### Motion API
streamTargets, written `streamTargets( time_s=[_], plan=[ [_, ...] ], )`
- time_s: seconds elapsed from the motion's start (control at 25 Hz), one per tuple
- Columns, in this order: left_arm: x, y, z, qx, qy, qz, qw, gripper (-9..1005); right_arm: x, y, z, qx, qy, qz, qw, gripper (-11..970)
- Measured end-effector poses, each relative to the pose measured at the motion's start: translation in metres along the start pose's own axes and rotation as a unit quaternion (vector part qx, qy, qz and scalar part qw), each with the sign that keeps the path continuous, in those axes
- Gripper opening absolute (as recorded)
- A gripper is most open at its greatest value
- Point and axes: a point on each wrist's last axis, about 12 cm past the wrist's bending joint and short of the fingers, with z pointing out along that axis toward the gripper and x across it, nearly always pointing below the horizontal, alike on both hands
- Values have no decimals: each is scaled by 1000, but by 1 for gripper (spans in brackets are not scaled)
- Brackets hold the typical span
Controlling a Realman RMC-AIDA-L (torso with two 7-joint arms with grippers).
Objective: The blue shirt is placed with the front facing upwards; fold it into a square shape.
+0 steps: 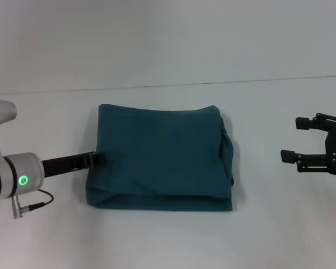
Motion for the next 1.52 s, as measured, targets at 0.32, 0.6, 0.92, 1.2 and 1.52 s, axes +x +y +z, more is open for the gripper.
streamTargets(
  time_s=[0.32,0.6,0.92,1.2,1.52],
  plan=[
    [2,4,-6,0,-10,-8,1000,129,0,0,5,3,0,1,1000,945],
    [7,7,-9,5,-9,-17,1000,154,-3,-1,7,2,-1,3,1000,945],
    [10,2,-11,33,-14,6,999,184,-5,-1,14,-4,10,-3,1000,945],
    [8,1,-11,40,-18,10,999,209,-5,-1,16,-4,12,-5,1000,945],
    [3,3,-15,30,-30,20,999,477,-4,0,17,-4,13,-2,1000,945]
  ],
)
